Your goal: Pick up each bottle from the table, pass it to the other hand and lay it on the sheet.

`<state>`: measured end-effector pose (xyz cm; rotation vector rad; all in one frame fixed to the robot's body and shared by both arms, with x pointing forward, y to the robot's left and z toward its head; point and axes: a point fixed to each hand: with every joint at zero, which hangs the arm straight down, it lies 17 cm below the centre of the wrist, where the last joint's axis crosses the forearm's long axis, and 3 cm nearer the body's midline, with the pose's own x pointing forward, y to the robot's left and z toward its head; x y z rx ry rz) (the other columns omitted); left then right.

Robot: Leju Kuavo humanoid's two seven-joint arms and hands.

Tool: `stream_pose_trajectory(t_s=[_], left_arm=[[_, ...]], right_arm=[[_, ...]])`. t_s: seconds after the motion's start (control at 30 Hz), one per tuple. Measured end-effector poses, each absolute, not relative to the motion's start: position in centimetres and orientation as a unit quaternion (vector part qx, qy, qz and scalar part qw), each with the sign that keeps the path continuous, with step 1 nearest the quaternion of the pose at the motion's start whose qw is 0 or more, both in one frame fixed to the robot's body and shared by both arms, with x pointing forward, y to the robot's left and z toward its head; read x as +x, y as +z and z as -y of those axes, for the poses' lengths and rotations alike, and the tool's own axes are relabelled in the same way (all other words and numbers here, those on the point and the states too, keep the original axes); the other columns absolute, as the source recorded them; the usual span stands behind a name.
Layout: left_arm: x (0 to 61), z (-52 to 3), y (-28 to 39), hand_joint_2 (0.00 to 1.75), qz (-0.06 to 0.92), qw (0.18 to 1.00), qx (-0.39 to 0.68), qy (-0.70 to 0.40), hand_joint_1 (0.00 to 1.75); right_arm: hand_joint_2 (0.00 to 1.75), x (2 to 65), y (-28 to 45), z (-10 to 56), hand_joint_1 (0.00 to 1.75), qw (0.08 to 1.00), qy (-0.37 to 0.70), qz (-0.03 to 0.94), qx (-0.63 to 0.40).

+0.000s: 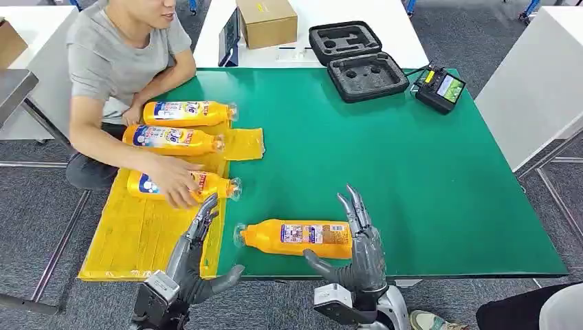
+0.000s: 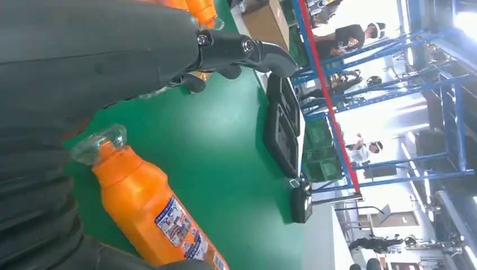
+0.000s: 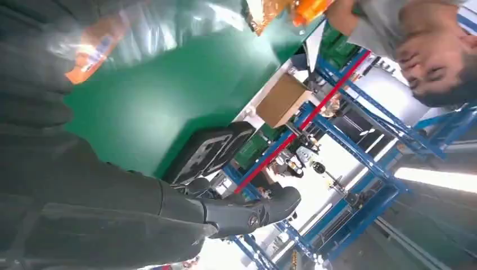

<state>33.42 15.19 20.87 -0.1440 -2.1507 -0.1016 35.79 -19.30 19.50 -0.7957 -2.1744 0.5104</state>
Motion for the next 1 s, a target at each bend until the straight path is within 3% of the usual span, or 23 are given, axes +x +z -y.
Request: stream_pose_trajectory(t_s=[0.2,0.6,1.0], left_arm=[[33.0,-14.2,20.4,1.75,0.878,0.471,-0.078,-0.043,0.00],[35.2,-12.2,22.0,1.75,0.879,0.461,-0.115,-0.043,0.00],[35.9,-11.0,22.3,1.75,0.877,0.459,-0.134,-0.044,0.00]], right_arm=[[1.75,35.9,17.1,19.3,0.00,0.394,0.278,0.800,-0.358],[1.75,38.6,9.5,19.5,0.00,0.480,0.413,0.703,-0.325],[1.75,41.1,6.5,21.1,0.00,0.480,0.471,0.649,-0.356]])
